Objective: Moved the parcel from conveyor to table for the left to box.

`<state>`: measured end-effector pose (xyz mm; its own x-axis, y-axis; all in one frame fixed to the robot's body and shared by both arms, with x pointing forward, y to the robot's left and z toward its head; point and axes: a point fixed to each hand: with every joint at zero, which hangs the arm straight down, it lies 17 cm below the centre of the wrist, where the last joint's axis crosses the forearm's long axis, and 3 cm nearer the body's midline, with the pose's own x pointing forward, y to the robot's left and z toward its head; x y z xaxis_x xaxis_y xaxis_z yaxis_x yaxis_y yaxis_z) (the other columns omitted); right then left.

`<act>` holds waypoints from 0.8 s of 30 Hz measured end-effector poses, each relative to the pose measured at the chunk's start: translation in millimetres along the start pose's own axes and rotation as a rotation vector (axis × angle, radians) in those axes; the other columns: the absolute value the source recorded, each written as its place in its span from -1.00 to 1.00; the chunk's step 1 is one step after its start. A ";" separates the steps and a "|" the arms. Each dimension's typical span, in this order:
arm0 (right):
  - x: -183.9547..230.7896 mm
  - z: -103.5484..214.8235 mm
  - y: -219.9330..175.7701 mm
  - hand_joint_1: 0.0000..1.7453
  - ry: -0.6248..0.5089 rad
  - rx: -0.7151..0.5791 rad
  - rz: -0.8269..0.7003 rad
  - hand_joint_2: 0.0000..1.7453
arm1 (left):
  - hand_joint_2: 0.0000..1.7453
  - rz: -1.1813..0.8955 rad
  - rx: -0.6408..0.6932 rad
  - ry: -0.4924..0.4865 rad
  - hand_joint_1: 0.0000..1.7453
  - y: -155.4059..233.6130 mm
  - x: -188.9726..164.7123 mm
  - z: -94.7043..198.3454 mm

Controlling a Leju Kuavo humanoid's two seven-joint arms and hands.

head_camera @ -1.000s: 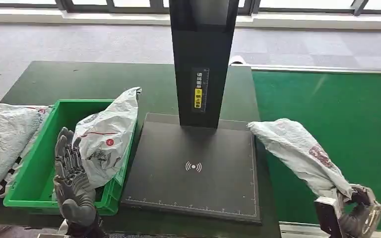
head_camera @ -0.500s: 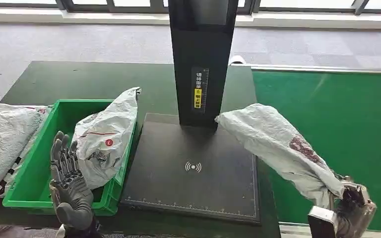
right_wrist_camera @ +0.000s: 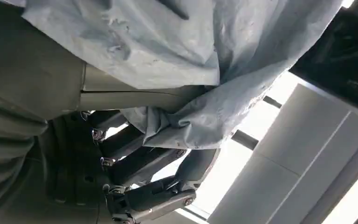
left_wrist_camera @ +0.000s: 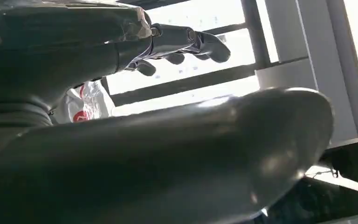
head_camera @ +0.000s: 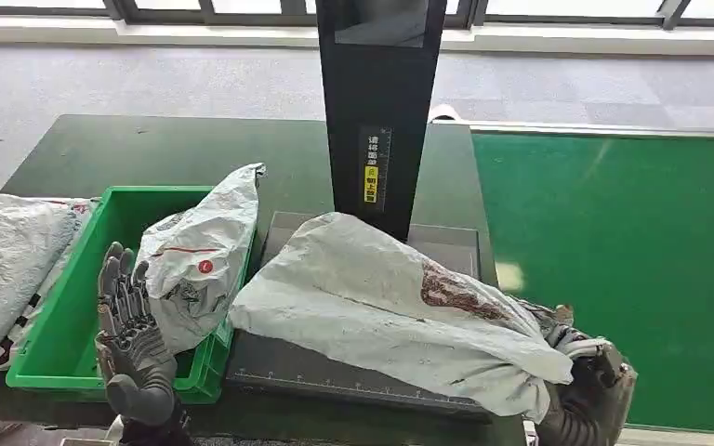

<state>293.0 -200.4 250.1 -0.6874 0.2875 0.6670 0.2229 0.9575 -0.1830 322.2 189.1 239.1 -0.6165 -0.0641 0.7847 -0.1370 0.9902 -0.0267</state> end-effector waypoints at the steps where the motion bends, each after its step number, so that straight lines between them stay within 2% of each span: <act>1: 0.6 -0.5 1.2 1.00 -0.002 0.003 -0.005 1.00 | -1.00 0.000 0.000 0.000 -1.00 0.0 0.0 0.0; 4: 1.1 -0.5 11.8 1.00 0.004 0.048 -0.074 1.00 | -1.00 -0.003 0.004 -0.001 -1.00 0.8 0.0 -0.3; 7: -8.6 6.7 40.2 1.00 0.029 0.175 -0.164 1.00 | -1.00 -0.008 0.011 -0.005 -1.00 1.8 0.3 -2.6; 12: -41.6 17.2 69.6 1.00 0.122 0.285 -0.193 1.00 | -1.00 0.013 0.002 -0.012 -1.00 -3.3 -3.1 -10.3; 17: -94.7 33.3 71.2 1.00 0.262 0.291 -0.170 1.00 | -1.00 0.040 -0.014 -0.006 -1.00 -13.2 -15.9 -21.8; 24: -157.1 44.6 55.8 1.00 0.395 0.230 0.010 1.00 | -1.00 0.063 -0.045 -0.003 -1.00 -30.6 -25.6 -32.1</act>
<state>382.6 -191.1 102.9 -0.3595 0.3087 0.8806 0.0382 0.9478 -0.3166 367.1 164.4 239.7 -0.6249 -0.0022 0.7807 -0.0635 0.9968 -0.0481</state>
